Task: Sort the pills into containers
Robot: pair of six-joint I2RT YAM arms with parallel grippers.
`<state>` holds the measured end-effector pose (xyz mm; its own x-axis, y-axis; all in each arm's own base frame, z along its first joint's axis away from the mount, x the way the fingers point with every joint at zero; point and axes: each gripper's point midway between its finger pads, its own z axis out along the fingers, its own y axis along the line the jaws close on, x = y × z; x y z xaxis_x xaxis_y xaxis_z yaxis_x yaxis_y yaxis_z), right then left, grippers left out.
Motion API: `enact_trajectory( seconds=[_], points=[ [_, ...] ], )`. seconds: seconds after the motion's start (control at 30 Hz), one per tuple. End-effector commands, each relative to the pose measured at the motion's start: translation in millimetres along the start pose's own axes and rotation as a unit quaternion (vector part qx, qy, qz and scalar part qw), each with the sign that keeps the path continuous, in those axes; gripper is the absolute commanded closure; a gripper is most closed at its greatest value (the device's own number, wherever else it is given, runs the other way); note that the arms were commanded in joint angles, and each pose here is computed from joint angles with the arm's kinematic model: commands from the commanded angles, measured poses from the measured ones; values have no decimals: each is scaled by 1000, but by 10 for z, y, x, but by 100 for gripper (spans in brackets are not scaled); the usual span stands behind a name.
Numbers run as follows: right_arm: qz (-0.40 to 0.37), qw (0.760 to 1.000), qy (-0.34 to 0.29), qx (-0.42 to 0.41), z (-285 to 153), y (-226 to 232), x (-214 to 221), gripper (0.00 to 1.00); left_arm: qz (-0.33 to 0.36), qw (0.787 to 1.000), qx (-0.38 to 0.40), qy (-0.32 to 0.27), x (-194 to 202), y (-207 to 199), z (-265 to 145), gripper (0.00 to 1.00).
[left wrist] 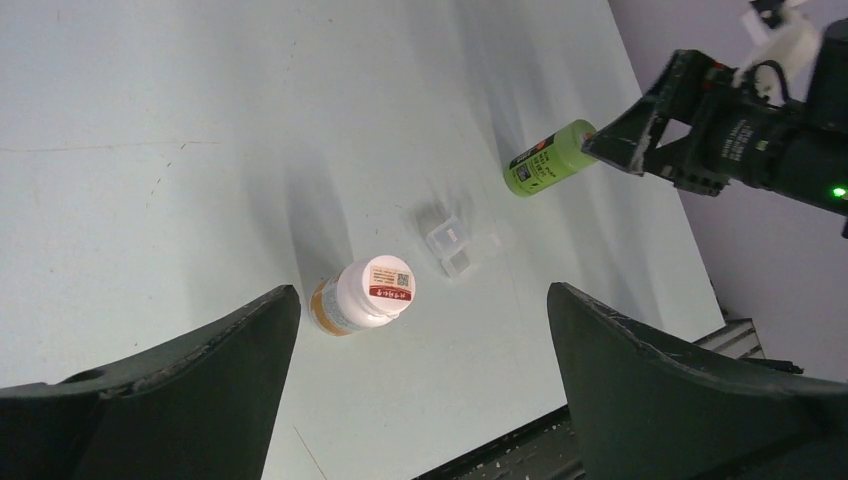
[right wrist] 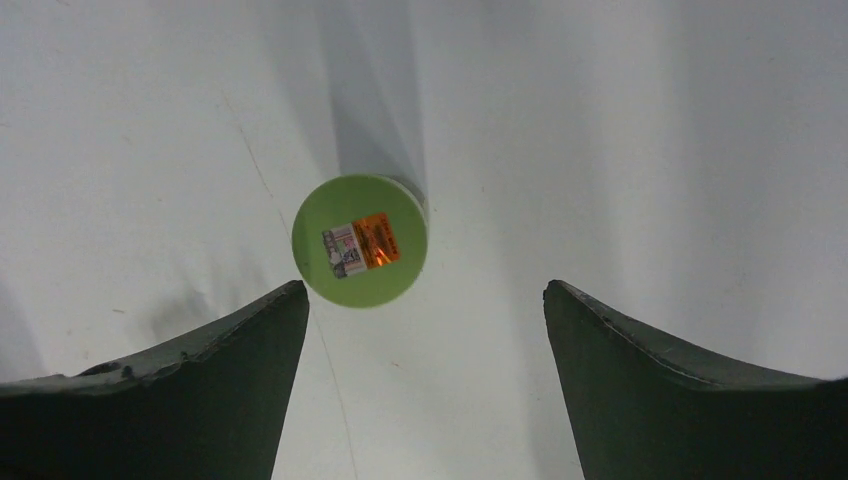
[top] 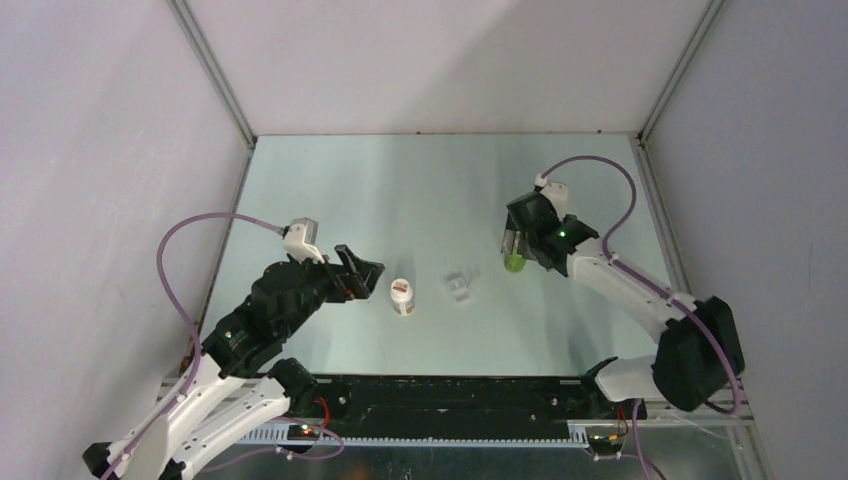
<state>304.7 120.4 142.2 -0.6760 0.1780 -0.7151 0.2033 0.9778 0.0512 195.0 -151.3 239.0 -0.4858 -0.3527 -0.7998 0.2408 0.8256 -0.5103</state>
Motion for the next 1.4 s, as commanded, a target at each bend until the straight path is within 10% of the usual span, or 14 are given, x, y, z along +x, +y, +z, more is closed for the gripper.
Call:
enact_trajectory(
  seconds=[0.0, 1.07, 1.37],
  points=[
    [-17, 1000, -14, 11, 103, 102, -169, 9, 7, 1000, 12, -14, -123, -66, -60, 1],
    [-1, 996, 89, 29, 403, 337, 141, 48, 37, 999, 21, 11, -68, -106, -55, 1],
    [-1, 994, 52, -95, -57, 701, -177, 53, 85, 991, 107, 10, -108, -439, 26, 2]
  ],
)
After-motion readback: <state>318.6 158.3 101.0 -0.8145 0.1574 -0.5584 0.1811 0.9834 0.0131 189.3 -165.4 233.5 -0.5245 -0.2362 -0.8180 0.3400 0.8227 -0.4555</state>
